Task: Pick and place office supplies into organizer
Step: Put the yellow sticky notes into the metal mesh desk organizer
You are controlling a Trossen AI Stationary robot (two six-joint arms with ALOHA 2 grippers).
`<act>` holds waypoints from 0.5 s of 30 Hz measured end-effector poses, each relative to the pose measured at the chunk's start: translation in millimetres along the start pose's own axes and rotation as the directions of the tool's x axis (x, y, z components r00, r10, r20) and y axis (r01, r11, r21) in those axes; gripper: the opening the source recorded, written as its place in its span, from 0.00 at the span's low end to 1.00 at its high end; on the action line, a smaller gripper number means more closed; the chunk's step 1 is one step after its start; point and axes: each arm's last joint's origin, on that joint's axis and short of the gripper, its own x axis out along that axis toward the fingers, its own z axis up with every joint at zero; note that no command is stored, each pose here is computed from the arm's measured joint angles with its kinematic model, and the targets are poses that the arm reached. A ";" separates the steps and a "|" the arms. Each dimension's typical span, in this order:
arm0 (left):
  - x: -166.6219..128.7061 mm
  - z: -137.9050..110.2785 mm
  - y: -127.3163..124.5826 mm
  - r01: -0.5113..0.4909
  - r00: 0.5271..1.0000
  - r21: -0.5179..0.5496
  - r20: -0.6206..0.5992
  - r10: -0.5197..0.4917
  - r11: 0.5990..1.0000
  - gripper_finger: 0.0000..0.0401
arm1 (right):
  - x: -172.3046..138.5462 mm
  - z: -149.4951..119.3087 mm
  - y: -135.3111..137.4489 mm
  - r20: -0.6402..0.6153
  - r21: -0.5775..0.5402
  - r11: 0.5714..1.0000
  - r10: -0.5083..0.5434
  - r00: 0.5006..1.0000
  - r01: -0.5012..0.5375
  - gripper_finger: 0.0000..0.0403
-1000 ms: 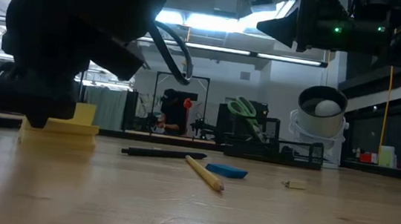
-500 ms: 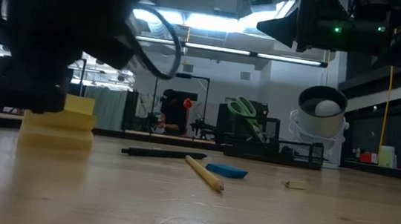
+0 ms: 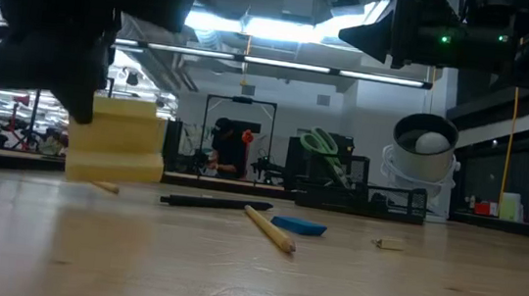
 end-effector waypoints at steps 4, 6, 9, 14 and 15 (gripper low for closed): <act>-8.9 2.7 10.9 0.019 0.999 -0.021 0.051 -0.018 1.000 0.01 | 0.0 0.0 -0.1 0.000 0.000 1.000 0.000 1.000 0.000 0.07; -12.6 4.4 15.8 0.021 0.996 -0.028 0.091 -0.018 0.999 0.01 | -0.1 -0.1 0.5 -0.002 0.000 1.000 0.003 1.000 -0.003 0.07; -18.7 7.5 24.5 0.017 0.986 -0.021 0.166 -0.013 1.000 0.01 | -0.4 0.0 1.8 -0.003 -0.007 1.000 0.009 1.000 -0.009 0.07; -25.5 13.5 36.4 -0.030 0.955 0.035 0.295 0.018 0.999 0.01 | -1.7 1.6 9.1 0.008 -0.071 0.995 0.070 0.997 -0.070 0.06; -26.3 15.3 39.0 -0.044 0.948 0.051 0.316 0.026 0.998 0.01 | -1.1 2.8 11.0 0.009 -0.073 0.993 0.088 0.996 -0.087 0.05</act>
